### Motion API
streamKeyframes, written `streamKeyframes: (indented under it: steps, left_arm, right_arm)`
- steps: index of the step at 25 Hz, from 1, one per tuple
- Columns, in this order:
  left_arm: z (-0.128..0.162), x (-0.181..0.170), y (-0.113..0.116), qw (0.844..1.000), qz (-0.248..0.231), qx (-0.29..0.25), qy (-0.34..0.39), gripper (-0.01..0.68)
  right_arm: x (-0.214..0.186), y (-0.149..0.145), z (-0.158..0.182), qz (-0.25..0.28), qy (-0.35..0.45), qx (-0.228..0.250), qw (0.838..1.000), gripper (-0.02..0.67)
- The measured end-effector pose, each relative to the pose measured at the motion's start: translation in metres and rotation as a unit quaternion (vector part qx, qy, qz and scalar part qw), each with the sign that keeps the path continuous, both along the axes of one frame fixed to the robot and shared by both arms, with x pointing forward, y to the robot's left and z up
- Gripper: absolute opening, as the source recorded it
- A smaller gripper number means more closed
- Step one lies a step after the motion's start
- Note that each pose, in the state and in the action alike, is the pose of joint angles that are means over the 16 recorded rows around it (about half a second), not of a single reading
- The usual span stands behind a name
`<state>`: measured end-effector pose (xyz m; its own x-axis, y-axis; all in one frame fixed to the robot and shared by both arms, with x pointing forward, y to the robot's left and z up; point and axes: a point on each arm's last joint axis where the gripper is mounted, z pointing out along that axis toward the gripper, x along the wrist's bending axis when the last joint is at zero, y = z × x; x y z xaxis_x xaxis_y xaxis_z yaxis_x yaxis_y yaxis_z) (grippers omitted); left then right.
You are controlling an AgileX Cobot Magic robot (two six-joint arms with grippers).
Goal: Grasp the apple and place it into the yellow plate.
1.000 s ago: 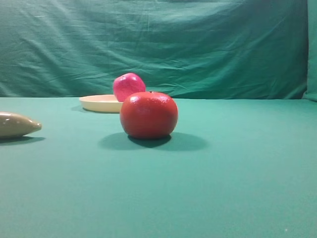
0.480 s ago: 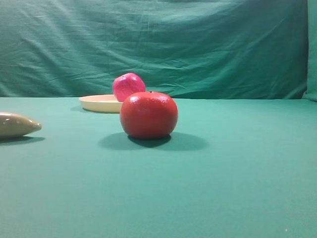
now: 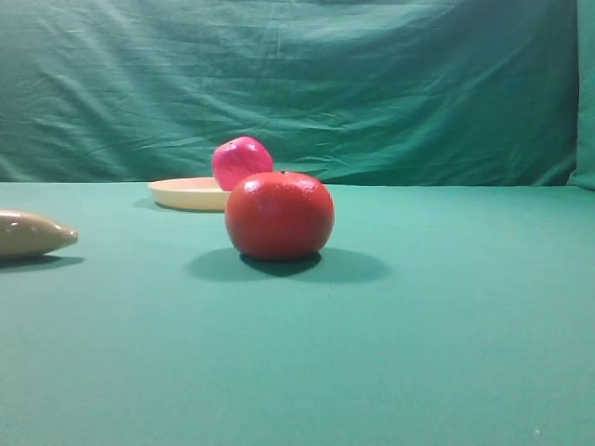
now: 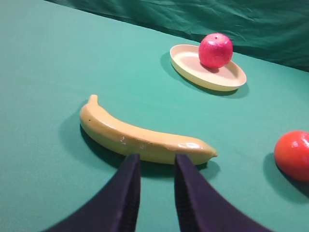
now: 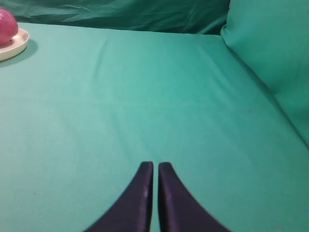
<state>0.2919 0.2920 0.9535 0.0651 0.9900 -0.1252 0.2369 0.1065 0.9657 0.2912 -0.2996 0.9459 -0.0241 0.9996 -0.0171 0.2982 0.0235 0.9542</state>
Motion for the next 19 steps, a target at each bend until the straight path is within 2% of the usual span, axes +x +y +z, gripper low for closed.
streamKeyframes:
  steps: [19]
  left_arm:
    - [0.0000,0.0000,0.0000,1.000,0.000,0.000,0.000,0.157]
  right_arm:
    - [0.0000,0.0000,0.0000,0.000,0.000,0.000,1.000,0.000]
